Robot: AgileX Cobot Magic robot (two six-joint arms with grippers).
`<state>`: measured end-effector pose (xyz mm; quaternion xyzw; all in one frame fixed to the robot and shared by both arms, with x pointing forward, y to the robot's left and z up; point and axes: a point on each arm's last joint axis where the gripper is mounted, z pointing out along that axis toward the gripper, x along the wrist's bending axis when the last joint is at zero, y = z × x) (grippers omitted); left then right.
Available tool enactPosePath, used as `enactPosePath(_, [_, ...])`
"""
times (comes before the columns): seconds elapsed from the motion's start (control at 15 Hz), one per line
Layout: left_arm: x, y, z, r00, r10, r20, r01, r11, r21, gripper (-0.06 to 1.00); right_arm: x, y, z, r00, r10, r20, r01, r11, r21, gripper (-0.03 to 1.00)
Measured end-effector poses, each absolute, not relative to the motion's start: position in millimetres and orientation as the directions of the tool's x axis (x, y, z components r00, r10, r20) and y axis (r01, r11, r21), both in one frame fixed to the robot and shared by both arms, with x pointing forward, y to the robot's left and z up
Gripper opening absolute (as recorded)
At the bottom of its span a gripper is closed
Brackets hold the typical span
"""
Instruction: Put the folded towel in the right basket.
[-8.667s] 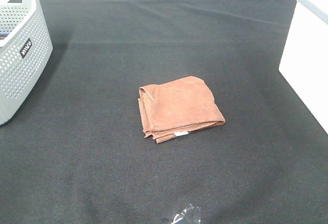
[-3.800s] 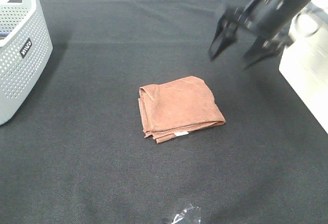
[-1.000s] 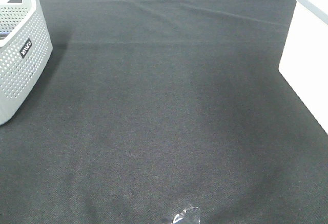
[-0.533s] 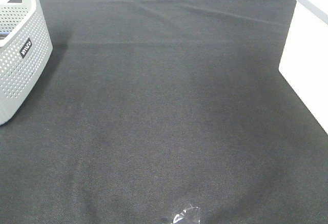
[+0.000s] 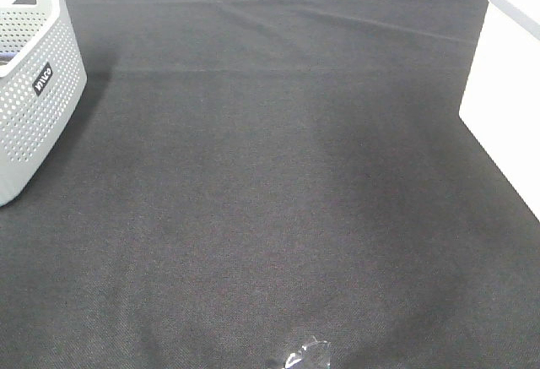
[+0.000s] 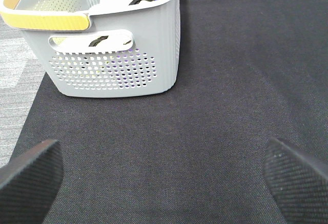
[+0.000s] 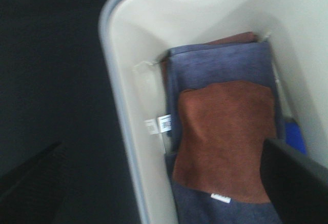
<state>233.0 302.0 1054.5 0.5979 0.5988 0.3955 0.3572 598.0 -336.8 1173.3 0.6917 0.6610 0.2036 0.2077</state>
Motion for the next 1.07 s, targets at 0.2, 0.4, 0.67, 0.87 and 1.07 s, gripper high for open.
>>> enactPosePath(0.2, [233.0,302.0,1054.5,-0.03,0.999,0.045,0.433,-0.028,0.901,0.99,535.3,-327.1,1189.8,0.057,0.998,0.0,0.82,-0.047,0.571,0.97])
enactPosePath(0.4, [233.0,302.0,1054.5,-0.03,0.999,0.045,0.433,-0.028,0.901,0.99,405.9,-312.7,1192.8,0.072,0.997,0.02,0.755,-0.068,0.652,0.97])
enactPosePath(0.67, [233.0,302.0,1054.5,-0.03,0.999,0.045,0.433,-0.028,0.901,0.99,293.5,-300.4,1144.6,0.044,0.999,-0.009,0.593,-0.019,0.805,0.97])
enactPosePath(0.87, [233.0,302.0,1054.5,-0.03,0.999,0.045,0.433,-0.028,0.901,0.99,249.4,-295.7,1090.8,0.016,0.999,-0.04,0.517,0.026,0.856,0.97])
enactPosePath(1.07, [233.0,302.0,1054.5,-0.03,0.999,0.045,0.433,-0.028,0.901,0.99,239.5,-294.8,1069.1,0.003,0.999,-0.042,0.49,0.036,0.871,0.97])
